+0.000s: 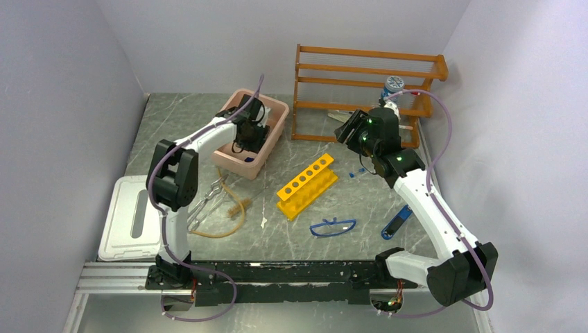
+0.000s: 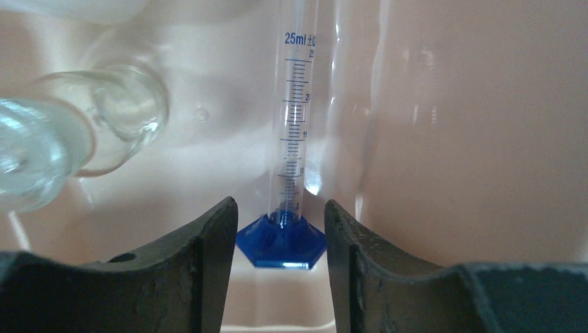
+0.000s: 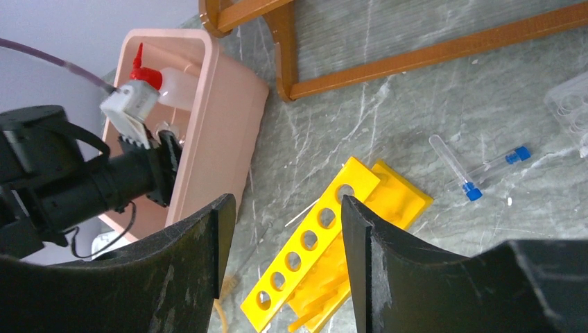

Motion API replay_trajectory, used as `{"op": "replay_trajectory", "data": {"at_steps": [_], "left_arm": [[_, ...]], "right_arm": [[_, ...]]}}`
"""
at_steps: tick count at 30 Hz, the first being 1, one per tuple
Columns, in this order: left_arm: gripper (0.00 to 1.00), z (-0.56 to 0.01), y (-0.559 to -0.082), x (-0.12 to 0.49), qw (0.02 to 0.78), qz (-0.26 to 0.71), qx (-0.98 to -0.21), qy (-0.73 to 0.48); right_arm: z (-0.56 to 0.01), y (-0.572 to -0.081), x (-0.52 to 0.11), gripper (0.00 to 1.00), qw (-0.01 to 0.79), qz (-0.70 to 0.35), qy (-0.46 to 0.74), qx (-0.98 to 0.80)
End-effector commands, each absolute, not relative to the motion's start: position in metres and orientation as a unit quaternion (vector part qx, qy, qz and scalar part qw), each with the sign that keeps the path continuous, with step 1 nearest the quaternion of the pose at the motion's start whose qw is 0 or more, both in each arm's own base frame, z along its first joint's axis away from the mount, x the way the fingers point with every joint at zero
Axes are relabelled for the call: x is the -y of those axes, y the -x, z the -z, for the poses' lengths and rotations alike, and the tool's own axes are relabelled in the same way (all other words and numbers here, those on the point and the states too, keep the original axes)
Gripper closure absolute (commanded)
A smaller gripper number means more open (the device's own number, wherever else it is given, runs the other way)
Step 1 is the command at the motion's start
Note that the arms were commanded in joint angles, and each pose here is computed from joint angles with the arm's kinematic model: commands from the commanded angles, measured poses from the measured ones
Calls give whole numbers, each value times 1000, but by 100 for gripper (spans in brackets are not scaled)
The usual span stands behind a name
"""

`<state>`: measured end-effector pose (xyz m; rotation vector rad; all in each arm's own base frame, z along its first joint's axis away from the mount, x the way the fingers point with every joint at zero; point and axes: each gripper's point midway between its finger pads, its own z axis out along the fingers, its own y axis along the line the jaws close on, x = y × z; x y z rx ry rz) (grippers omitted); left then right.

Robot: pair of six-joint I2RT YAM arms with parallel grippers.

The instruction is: Organize the chemistry lab equipment

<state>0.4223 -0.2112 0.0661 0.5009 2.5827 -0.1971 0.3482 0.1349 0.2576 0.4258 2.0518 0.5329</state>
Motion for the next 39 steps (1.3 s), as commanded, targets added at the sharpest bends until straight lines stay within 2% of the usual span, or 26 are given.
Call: {"op": "replay_trajectory", "data": {"at_steps": [1,6,13,17,22,27,33,39], "left_arm": [[43,-147,-429,218,322,96,-928,-162],[35,-205,-416,206,377,107,-912,-121],[33,-273,-392,165,450,95,-887,-42],[31,-326,-374,141,518,89,-851,-5],[27,-371,-348,118,574,89,-814,22],[26,-387,-335,104,592,78,-802,32],[26,-388,-329,99,590,71,-803,36],[30,-378,-321,107,571,119,-808,79]], "right_arm": [[-284,-345,-146,38,493,-238,-129,-827],[-294,-337,-174,37,508,-226,-57,-829],[-283,-297,-255,36,489,-281,48,-825],[-258,-256,-319,36,474,-300,130,-818],[-205,-209,-379,36,446,-260,225,-826],[-144,-186,-408,37,413,-215,260,-846],[-105,-182,-437,40,391,-217,266,-854],[-70,-185,-450,42,382,-205,261,-862]]}}
